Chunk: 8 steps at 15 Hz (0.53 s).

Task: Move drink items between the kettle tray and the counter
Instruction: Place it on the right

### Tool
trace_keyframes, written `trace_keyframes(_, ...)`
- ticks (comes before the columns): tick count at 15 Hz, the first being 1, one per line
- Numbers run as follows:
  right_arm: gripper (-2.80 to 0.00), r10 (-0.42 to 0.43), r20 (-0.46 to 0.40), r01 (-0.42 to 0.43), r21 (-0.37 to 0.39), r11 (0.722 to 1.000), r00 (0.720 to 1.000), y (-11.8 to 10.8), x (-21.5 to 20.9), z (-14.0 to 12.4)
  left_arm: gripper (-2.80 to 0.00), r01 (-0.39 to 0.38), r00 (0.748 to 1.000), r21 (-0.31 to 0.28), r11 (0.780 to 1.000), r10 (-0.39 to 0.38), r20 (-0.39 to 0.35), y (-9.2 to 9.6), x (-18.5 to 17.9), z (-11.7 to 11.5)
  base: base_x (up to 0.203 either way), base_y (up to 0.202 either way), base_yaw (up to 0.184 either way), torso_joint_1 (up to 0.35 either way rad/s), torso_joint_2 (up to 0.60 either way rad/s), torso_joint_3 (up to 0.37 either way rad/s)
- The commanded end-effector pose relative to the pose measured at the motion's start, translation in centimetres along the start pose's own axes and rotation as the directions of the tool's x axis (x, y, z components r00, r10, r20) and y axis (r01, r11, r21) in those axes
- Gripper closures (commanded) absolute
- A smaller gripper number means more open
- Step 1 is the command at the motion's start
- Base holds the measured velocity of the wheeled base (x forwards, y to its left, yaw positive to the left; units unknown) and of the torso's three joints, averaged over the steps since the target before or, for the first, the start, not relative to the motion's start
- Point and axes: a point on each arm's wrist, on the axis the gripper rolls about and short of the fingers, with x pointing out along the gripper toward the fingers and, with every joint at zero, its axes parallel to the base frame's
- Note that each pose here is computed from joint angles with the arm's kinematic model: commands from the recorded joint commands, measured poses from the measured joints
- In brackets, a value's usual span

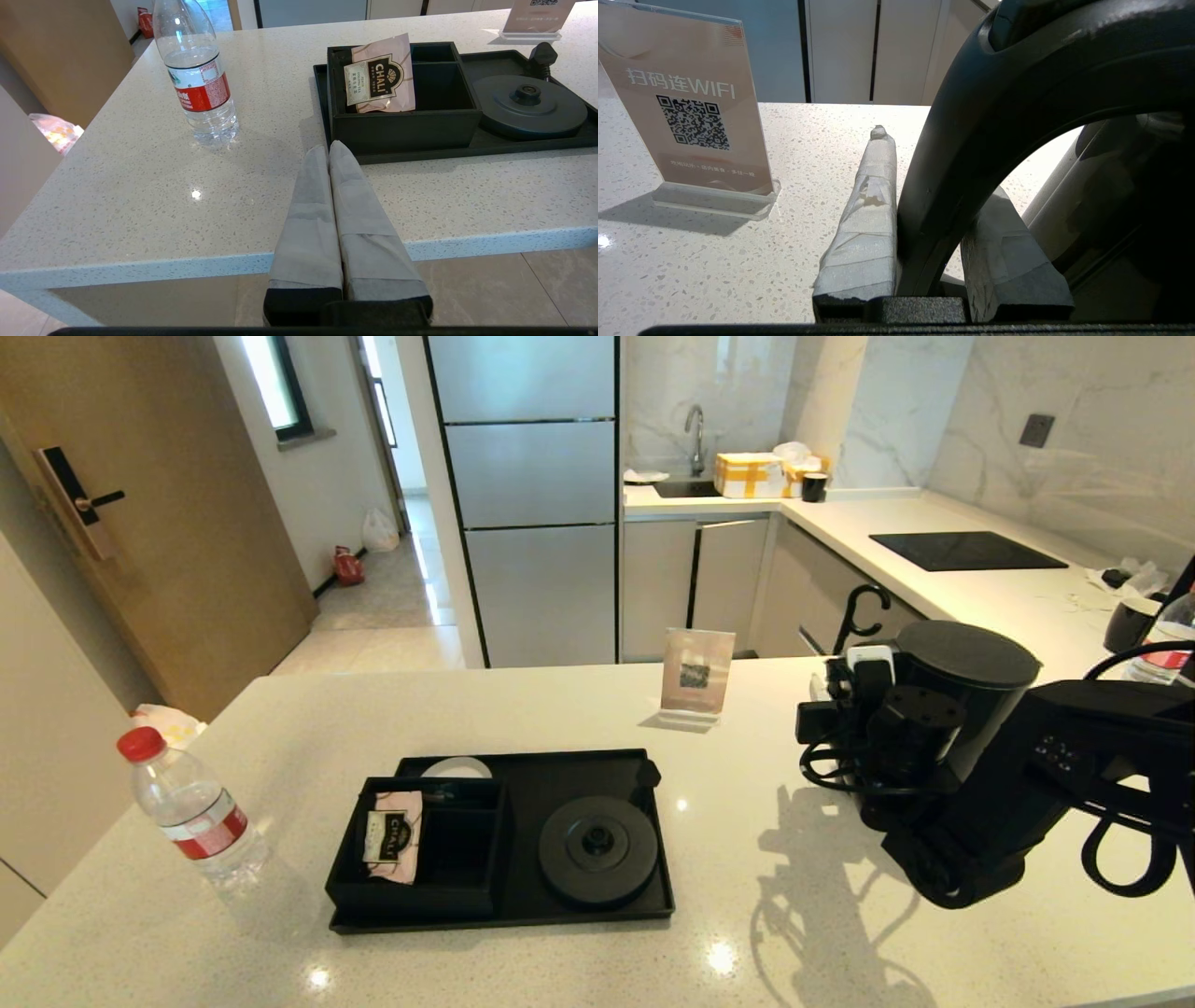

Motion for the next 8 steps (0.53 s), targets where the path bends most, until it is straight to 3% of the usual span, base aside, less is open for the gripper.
trace_keyframes(1,-2.80,-0.001,0.004,0.001,0.002,1.000,1.000,-0.04,-0.06,0.09,0.00,0.000,1.000,-0.001,1.000,0.000,0.000,0.00,0.00,0.00,0.000,0.000,0.000,0.000,0.00,0.000)
trace_keyframes(8,-2.80,0.001,0.008,-0.001,0.004,1.000,1.000,-0.14,-0.19,0.33,0.00,0.000,1.000,-0.001,1.000,0.000,0.000,0.00,0.00,0.00,0.000,0.000,0.000,0.000,0.00,0.000)
